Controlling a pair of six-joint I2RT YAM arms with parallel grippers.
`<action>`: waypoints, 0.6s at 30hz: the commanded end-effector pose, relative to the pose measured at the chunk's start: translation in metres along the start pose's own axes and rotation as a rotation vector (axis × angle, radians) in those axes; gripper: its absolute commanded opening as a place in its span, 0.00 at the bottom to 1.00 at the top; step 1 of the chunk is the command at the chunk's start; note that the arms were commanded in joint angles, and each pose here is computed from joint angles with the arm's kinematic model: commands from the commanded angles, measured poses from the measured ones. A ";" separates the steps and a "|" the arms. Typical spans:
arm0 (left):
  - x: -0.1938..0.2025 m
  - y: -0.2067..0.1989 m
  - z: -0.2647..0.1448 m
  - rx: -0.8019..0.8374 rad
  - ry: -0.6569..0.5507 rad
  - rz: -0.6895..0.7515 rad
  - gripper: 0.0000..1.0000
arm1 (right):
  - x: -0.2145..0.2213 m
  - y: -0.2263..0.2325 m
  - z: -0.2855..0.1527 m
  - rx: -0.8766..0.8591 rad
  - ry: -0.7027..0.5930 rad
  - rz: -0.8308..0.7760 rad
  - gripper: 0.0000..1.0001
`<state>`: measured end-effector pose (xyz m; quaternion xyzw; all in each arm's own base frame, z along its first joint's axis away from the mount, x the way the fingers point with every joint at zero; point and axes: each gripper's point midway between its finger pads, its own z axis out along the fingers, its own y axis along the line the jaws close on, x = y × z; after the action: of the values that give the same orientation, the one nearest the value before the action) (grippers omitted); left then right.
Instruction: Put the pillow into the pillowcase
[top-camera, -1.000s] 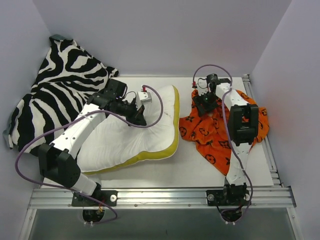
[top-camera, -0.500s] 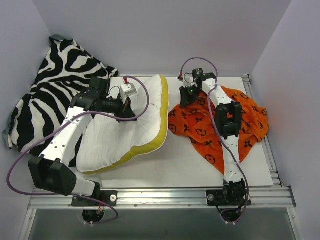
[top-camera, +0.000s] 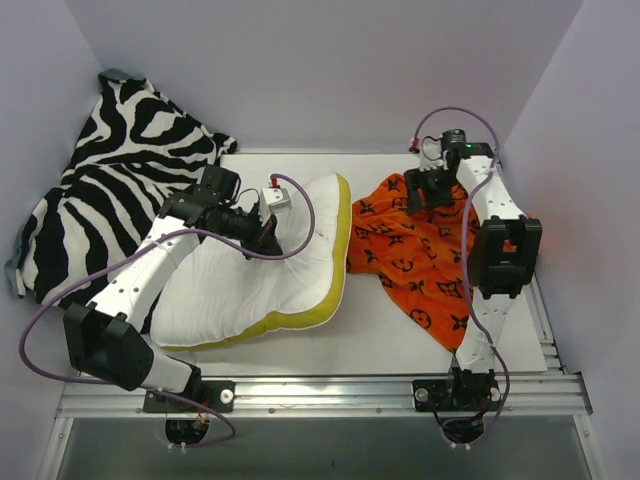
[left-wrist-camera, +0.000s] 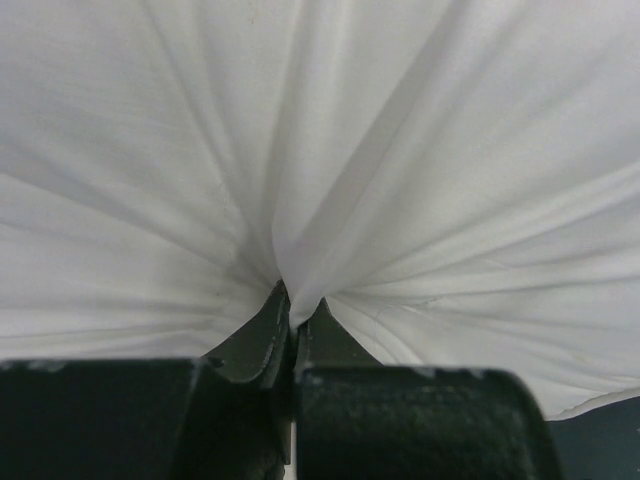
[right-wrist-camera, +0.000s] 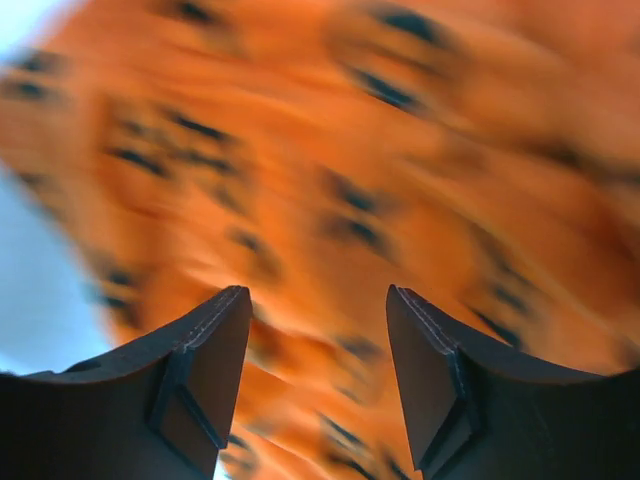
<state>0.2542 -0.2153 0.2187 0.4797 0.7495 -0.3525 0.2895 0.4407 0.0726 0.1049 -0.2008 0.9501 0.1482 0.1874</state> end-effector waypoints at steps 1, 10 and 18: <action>0.006 0.008 -0.001 -0.023 0.023 -0.021 0.00 | 0.068 -0.041 -0.011 0.136 0.249 -0.079 0.55; -0.012 0.025 -0.016 -0.056 -0.039 -0.027 0.00 | 0.183 0.058 0.027 -0.186 0.634 -0.032 0.44; -0.008 0.024 -0.017 -0.042 -0.035 -0.038 0.00 | 0.146 0.125 0.008 -0.446 0.513 0.085 0.49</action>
<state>0.2752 -0.2064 0.2193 0.4567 0.7579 -0.3579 0.2982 0.2614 0.1269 0.0265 -0.2708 0.9232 0.2427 -0.1246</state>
